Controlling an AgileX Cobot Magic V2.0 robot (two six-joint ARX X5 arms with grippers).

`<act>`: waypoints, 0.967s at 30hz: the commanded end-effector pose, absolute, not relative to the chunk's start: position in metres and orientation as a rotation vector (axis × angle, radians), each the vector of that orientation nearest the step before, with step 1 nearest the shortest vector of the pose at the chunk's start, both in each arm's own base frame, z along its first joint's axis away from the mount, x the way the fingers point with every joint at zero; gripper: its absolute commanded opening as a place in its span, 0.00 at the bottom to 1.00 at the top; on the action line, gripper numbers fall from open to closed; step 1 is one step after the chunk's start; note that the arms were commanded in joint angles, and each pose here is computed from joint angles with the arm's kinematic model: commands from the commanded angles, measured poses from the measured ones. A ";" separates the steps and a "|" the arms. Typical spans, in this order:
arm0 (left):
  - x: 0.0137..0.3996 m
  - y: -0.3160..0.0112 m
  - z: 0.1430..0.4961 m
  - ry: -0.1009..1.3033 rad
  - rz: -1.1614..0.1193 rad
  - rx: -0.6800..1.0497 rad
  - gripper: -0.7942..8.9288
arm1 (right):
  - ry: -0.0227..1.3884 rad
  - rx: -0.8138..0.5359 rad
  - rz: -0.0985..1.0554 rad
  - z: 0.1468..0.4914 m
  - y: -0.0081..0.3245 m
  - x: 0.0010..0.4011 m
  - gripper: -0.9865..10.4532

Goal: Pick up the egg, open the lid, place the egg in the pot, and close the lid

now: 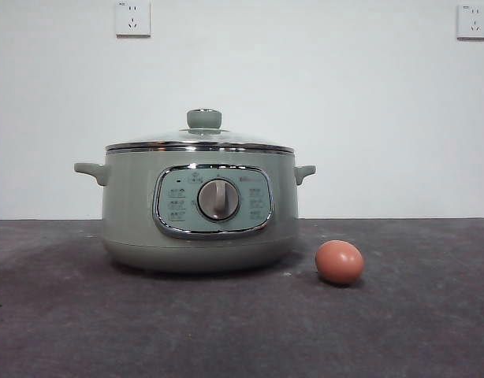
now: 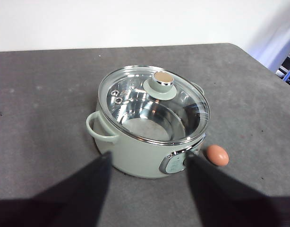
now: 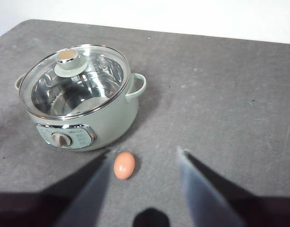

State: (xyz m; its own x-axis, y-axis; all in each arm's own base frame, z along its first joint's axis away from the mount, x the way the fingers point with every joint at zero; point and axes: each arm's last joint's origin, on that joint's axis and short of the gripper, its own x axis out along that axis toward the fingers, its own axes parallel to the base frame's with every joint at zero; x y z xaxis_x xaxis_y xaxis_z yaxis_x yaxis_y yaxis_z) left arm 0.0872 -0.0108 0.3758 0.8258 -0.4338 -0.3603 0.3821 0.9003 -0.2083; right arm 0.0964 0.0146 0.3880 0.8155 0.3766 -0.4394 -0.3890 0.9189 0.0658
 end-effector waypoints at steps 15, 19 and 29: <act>0.135 -0.021 0.374 0.424 -0.564 -0.118 0.86 | 0.502 -0.012 0.429 0.385 0.016 0.108 0.69; 0.166 -0.032 0.369 0.430 -0.619 -0.107 0.86 | 0.517 0.001 0.437 0.384 0.016 0.113 0.69; 0.251 -0.082 0.370 0.479 -0.673 0.004 0.86 | 0.593 0.019 0.435 0.376 0.018 0.133 0.69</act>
